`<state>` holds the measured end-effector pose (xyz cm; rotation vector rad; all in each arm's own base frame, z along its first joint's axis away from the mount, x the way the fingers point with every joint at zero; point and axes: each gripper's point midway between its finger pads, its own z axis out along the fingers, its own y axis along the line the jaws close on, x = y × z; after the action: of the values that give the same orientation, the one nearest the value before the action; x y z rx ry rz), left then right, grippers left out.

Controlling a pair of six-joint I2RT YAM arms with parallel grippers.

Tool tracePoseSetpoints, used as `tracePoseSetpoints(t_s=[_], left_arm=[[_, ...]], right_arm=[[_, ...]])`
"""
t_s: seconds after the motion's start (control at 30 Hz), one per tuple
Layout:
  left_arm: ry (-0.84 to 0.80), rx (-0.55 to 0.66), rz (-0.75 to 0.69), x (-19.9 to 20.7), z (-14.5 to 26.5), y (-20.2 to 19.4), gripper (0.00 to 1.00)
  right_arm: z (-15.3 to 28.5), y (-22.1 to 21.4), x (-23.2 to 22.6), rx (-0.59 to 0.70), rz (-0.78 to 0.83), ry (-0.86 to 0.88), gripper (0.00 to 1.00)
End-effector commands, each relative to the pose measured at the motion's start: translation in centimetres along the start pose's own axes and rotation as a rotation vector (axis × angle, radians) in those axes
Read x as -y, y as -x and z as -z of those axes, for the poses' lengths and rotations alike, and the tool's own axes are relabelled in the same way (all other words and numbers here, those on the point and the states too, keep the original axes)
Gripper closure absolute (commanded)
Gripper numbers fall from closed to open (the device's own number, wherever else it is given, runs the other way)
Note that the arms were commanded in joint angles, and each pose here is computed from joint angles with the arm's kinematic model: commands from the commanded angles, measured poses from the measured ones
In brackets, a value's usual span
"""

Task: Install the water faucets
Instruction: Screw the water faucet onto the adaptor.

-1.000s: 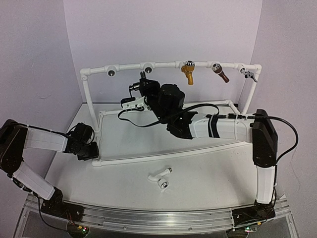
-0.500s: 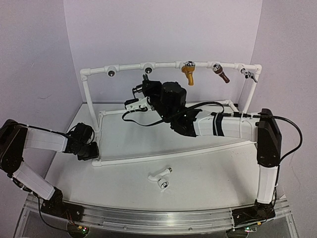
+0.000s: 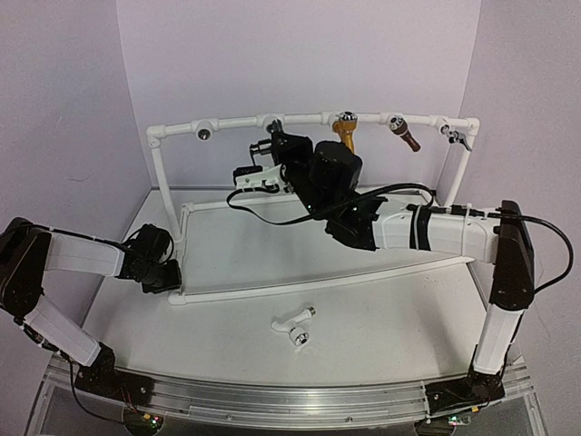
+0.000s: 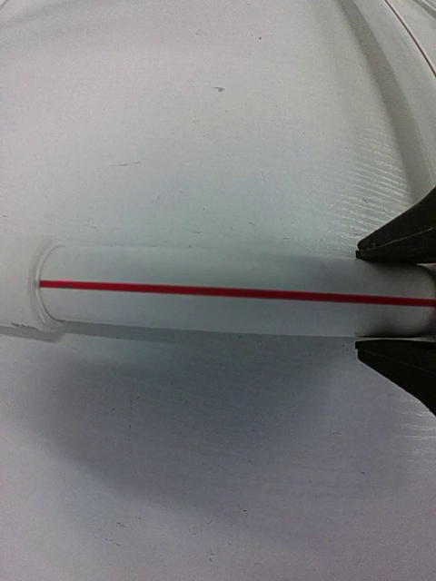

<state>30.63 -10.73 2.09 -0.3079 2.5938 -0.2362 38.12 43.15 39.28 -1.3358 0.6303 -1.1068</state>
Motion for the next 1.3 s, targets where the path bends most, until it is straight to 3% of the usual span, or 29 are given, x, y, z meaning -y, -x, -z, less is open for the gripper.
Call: tracePoseSetpoints(t_s=[0.0, 0.8, 1.27], left_arm=[[0.013, -0.054, 0.042, 0.0, -0.5, -1.2, 1.0], [0.004, -0.052, 0.04, 0.1, -0.4, -1.2, 1.0], [0.003, -0.046, 0.041, 0.0, -0.2, -1.2, 1.0]], right_arm=[[0.0, -1.3, 4.0, -0.02, -0.096, -0.083, 1.0], [-2.8, -1.0, 0.9, -0.036, -0.132, -0.05, 1.0], [-4.1, -2.2, 1.2, -0.133, -0.28, -0.061, 1.0]])
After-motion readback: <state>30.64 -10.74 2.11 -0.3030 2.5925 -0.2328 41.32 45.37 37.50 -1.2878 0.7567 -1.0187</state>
